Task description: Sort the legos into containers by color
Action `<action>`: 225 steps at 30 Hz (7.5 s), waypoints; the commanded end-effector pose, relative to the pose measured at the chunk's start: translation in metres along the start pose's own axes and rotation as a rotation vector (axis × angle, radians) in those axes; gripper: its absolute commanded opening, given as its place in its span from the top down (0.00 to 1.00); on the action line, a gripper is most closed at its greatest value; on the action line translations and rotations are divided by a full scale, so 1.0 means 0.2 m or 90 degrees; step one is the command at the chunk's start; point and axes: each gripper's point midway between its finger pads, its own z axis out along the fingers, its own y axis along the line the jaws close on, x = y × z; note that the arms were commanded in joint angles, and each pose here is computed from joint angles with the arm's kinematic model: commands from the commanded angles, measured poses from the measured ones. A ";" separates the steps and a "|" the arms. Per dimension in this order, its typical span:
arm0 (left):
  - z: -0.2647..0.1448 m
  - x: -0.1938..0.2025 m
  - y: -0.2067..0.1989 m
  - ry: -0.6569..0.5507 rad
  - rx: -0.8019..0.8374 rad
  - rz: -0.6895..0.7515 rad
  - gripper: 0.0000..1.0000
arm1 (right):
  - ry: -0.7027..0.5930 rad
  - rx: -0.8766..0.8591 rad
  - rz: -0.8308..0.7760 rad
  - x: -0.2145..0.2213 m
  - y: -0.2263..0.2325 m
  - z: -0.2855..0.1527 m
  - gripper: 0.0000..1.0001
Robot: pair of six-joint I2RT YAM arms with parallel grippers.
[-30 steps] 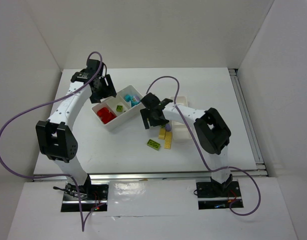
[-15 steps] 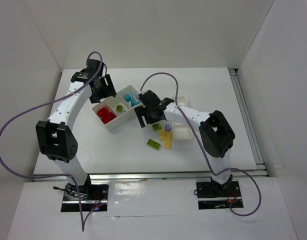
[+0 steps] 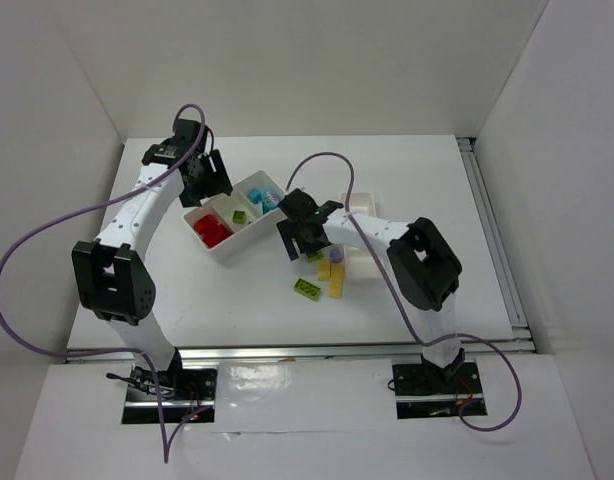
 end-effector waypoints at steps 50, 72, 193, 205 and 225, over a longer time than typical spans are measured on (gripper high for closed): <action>-0.18 -0.29 0.38 -0.064 -0.045 -0.148 0.13 | -0.366 -0.172 0.021 -1.03 0.34 -0.57 0.32; -0.14 -0.19 0.40 -0.047 -0.028 -0.146 0.13 | 0.052 -0.258 -0.158 0.34 0.32 -0.28 0.24; -0.18 -0.23 0.40 -0.057 -0.038 -0.146 0.14 | -0.327 -0.253 -0.015 -0.98 0.43 -0.46 0.50; -0.21 -0.25 0.43 -0.067 -0.056 -0.141 0.14 | -0.379 -0.368 -0.036 -1.21 0.71 -0.40 0.07; -0.15 -0.21 0.39 -0.042 -0.031 -0.151 0.15 | -0.091 0.016 0.182 -0.38 -0.23 -0.05 0.18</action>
